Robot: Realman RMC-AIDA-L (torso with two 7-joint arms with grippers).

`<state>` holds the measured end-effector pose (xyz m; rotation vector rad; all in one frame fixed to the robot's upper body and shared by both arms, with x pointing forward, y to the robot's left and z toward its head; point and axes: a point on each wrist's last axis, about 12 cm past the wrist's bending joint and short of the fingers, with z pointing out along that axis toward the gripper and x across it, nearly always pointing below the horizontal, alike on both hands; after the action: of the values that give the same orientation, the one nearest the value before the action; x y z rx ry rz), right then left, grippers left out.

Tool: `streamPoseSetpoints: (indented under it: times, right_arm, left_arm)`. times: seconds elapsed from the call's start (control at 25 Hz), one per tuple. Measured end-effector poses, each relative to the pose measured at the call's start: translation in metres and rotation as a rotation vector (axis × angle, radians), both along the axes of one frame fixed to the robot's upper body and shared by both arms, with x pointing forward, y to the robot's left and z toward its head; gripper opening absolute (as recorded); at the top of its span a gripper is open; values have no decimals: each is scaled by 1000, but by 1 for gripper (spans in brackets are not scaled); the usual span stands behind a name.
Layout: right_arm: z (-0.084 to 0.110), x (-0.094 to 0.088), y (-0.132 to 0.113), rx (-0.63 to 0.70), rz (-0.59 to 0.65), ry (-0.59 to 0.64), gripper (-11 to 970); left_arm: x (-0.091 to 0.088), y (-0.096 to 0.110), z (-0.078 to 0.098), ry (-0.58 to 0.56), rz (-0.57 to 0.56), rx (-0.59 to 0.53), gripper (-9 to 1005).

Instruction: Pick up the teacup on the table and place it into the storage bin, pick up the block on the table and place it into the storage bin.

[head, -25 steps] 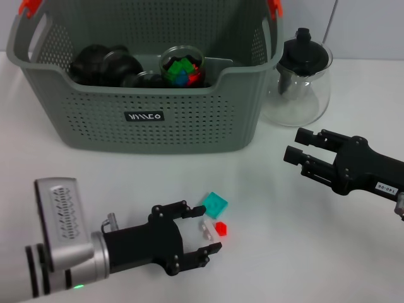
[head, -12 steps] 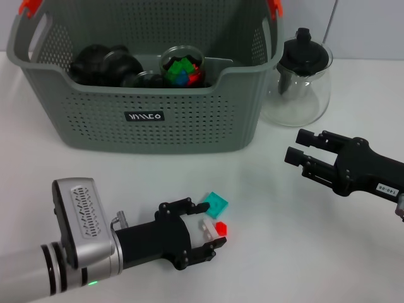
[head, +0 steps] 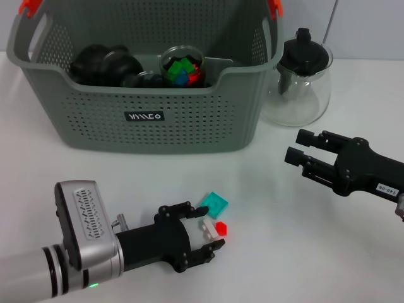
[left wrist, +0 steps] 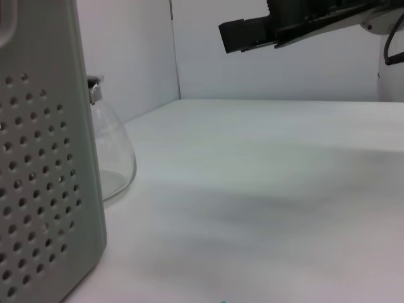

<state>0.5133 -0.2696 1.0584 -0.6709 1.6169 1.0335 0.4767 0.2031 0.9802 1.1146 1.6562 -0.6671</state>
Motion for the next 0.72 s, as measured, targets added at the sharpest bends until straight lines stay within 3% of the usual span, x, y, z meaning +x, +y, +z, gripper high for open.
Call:
streamPoseSetpoints:
  times: [0.32, 0.48, 0.64, 0.72]
  right_arm:
    - [-1, -1, -1, 0, -3, 3, 558]
    - [-1, -2, -1, 0, -4, 5, 558]
    - [-2, -3, -2, 0, -7, 6, 557]
    - [-2, -3, -3, -1, -7, 7, 557]
  left_arm:
    - [4, 0, 0, 2, 15, 14, 605]
    - [4, 1, 2, -5, 8, -1, 454]
    - [0, 17, 15, -26, 0, -77, 424]
    - [-1, 36, 27, -36, 10, -117, 429]
